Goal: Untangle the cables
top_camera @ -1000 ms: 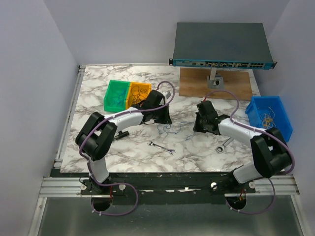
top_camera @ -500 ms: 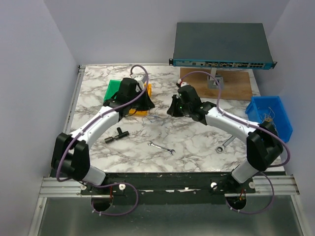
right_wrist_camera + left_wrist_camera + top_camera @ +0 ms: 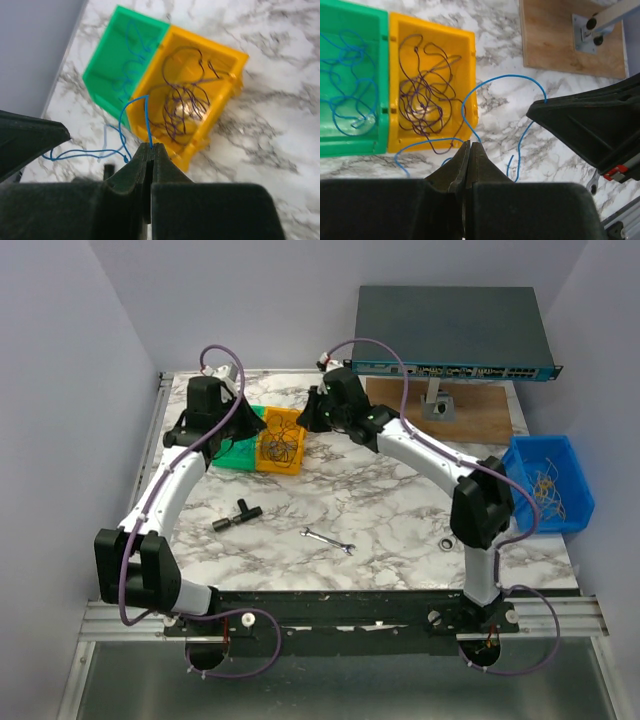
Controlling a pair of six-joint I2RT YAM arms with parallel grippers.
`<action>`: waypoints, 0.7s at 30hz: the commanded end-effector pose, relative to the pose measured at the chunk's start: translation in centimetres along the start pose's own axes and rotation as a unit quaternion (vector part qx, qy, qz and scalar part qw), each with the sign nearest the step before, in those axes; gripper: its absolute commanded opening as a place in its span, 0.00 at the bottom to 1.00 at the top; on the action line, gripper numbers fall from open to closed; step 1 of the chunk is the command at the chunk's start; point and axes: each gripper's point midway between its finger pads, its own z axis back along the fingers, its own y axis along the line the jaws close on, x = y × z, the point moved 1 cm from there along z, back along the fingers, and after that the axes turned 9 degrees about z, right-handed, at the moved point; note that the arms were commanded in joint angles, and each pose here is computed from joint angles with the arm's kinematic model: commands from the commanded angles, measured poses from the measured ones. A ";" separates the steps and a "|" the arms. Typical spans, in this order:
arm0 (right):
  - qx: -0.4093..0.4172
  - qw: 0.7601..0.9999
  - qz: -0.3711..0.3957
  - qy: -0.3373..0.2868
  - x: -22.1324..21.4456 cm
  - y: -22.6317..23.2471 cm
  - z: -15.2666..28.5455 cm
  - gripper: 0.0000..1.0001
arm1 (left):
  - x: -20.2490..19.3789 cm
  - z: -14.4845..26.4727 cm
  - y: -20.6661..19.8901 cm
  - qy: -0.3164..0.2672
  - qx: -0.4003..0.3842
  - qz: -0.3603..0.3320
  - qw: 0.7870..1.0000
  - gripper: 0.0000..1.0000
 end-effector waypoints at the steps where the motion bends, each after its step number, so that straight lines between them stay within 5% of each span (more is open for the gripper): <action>1: 0.034 0.999 0.019 -0.005 1.8 2.2 -3.3 0.01 | 5.1 0.4 1.1 -0.050 0.004 0.025 0.998 0.00; 8: 0.085 0.994 0.028 -0.056 3.6 6.0 -10.9 0.01 | 10.6 -1.3 6.0 -0.087 0.049 0.062 0.993 0.00; 15: 0.097 0.990 0.028 -0.099 0.6 8.3 -17.2 0.01 | 10.9 -5.1 11.3 -0.068 0.086 0.088 0.990 0.00; 17: 0.097 0.990 0.028 -0.101 -0.3 8.4 -18.0 0.12 | 10.5 -5.8 11.9 -0.060 0.091 0.089 0.990 0.00; 19: 0.099 0.990 0.030 -0.100 -0.7 8.8 -18.1 0.43 | 10.4 -5.8 12.2 -0.062 0.094 0.086 0.990 0.16; 21: 0.099 0.989 0.032 -0.101 -0.3 8.9 -17.6 0.52 | 10.5 -5.3 12.0 -0.071 0.096 0.080 0.990 0.30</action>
